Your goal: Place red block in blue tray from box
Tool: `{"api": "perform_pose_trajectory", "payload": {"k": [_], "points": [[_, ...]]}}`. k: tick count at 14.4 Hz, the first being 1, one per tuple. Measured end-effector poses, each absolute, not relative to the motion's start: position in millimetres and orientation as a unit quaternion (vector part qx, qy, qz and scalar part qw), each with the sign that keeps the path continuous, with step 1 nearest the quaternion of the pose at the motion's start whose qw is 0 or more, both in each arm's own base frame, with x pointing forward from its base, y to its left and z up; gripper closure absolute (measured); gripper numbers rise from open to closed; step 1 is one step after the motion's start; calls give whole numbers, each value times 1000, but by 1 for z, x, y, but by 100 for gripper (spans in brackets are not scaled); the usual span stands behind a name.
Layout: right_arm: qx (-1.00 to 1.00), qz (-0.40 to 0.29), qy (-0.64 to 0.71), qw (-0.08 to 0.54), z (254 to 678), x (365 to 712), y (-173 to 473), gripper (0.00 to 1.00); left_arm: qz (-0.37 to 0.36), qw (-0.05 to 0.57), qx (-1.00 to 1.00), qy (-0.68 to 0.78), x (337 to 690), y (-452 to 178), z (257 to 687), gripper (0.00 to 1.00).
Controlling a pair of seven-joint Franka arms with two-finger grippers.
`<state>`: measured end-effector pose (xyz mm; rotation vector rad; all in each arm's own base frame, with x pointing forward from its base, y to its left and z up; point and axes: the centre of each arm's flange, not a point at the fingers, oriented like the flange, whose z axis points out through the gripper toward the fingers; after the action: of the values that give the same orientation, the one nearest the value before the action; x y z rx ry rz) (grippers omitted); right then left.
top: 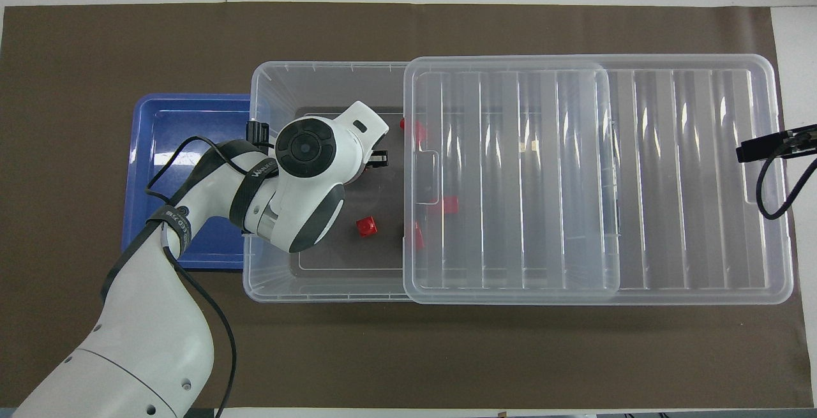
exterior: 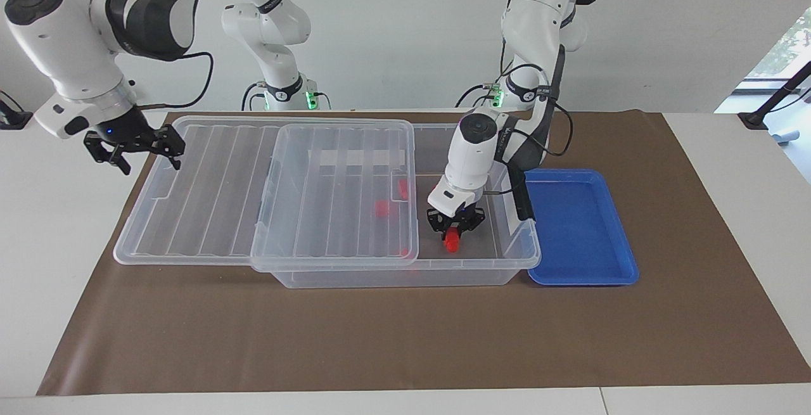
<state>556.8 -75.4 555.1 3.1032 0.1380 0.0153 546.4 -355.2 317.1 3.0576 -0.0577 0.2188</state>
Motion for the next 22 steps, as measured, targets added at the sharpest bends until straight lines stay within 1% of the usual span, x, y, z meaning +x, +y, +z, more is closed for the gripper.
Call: {"api": "perform_pose_trajectory", "payload": {"k": [2,4,7,9,12,16,17,18,19,20,22], "points": [[1000,-5,8,8,569,550,-39,0,86,44,995,-14,551,-350,340,66],[1000,-5,-9,7,578,544,-15,0,94,43,995,-4,552,-337,383,66],[1000,-7,-15,7,579,542,-13,0,93,34,995,5,537,-314,456,66],[1000,-9,-19,6,577,541,-17,0,84,22,996,-1,526,-293,488,66],[1000,-9,-19,6,577,541,-17,0,66,2,997,-27,529,-245,503,66],[1000,-9,-20,6,577,541,-19,0,56,-10,997,-42,538,-173,475,66],[1000,-10,-16,6,577,541,-22,8,64,-9,997,-46,541,-156,465,66],[1000,-11,-6,5,576,541,-30,21,71,-9,996,-47,543,-141,454,66],[1000,-12,2,4,574,540,-42,32,74,-9,996,-45,544,-129,444,66],[1000,-10,11,3,570,539,-59,45,77,-9,996,-41,543,-119,434,66],[999,1,51,2,558,536,-107,65,81,-8,996,-37,543,-107,415,66]]}}
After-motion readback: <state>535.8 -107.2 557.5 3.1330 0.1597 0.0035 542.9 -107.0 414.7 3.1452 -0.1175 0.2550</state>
